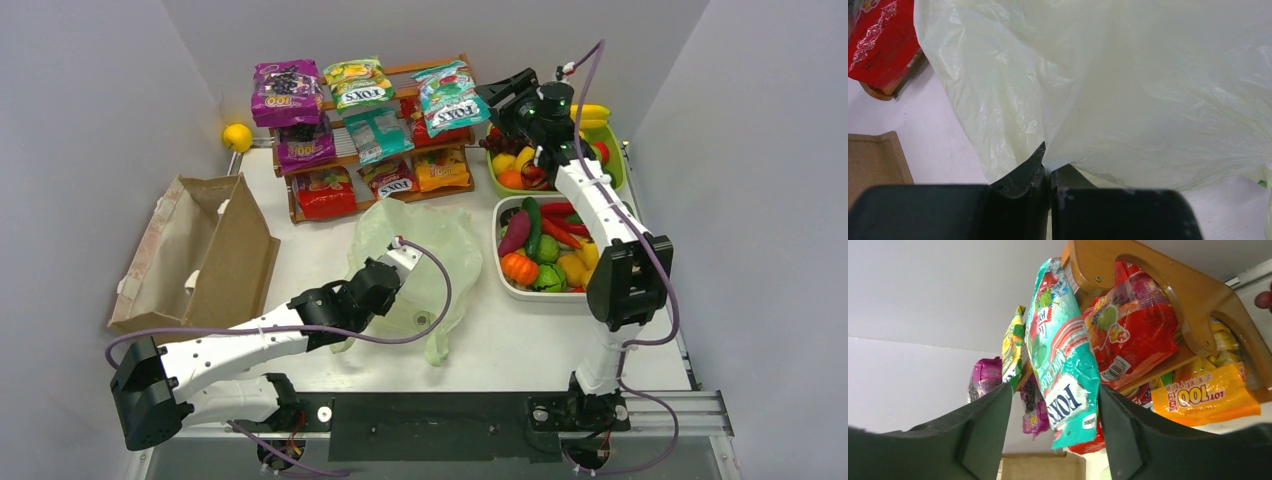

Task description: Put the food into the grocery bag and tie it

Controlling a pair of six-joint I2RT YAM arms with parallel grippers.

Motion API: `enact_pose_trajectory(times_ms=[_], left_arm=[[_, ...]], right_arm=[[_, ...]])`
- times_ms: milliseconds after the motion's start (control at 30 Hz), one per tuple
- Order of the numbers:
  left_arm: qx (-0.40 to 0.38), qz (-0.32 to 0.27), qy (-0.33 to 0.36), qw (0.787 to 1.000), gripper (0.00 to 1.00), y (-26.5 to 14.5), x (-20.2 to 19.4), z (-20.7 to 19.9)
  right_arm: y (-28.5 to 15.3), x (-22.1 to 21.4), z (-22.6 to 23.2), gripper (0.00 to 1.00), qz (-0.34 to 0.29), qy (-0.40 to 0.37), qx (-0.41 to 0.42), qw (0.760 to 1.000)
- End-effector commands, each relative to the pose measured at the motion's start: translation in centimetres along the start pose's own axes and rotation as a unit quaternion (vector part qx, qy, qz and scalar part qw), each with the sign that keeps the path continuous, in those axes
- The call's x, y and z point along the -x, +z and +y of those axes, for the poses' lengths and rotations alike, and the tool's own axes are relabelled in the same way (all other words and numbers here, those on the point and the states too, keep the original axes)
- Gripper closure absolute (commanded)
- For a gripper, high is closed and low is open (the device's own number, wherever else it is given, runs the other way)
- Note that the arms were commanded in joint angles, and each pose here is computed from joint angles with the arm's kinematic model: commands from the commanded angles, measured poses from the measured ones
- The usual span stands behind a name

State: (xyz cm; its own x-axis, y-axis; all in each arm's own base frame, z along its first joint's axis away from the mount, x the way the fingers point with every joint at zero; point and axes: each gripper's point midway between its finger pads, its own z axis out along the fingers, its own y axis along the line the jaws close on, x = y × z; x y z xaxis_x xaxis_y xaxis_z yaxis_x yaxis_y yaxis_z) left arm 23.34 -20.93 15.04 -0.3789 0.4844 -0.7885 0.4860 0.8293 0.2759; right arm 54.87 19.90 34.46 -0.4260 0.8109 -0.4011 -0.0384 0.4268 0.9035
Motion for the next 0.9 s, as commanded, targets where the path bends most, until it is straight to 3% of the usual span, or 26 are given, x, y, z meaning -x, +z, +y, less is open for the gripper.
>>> enact_pose_trajectory(times_ms=[0, 200, 300, 367, 467, 767, 867], left_arm=[[0.008, -0.022, -0.011, 1.0, 1.0, 0.0, 1.4, 0.3], [0.01, -0.021, -0.007, 1.0, 1.0, 0.1, 1.4, 0.4], [0.009, -0.02, -0.006, 1.0, 1.0, 0.1, 1.4, 0.3], [0.009, -0.02, -0.005, 1.0, 1.0, 0.2, 1.3, 0.3], [0.011, -0.02, -0.004, 1.0, 1.0, 0.2, 1.4, 0.4], [0.012, -0.023, -0.003, 1.0, 1.0, 0.2, 1.5, 0.4], [0.014, -0.024, -0.003, 1.0, 1.0, 0.1, 1.5, 0.5]], right_arm=[[1.2, -0.2, 3.3, 0.36, 0.014, 0.002, 0.082, 0.997], [4.5, -2.3, 3.4, 0.34, 0.057, 0.013, 0.109, 0.992], [4.9, -3.0, 4.5, 0.38, 0.074, 0.004, 0.127, 0.989], [5.0, -3.8, 4.5, 0.45, 0.088, -0.004, 0.128, 0.988], [3.8, -5.2, 4.1, 0.67, 0.11, -0.038, 0.118, 0.986], [-5.1, -7.5, 0.6, 0.98, 0.144, -0.177, 0.033, 0.973], [-9.5, -8.2, -1.1, 1.0, 0.154, -0.217, 0.006, 0.964]])
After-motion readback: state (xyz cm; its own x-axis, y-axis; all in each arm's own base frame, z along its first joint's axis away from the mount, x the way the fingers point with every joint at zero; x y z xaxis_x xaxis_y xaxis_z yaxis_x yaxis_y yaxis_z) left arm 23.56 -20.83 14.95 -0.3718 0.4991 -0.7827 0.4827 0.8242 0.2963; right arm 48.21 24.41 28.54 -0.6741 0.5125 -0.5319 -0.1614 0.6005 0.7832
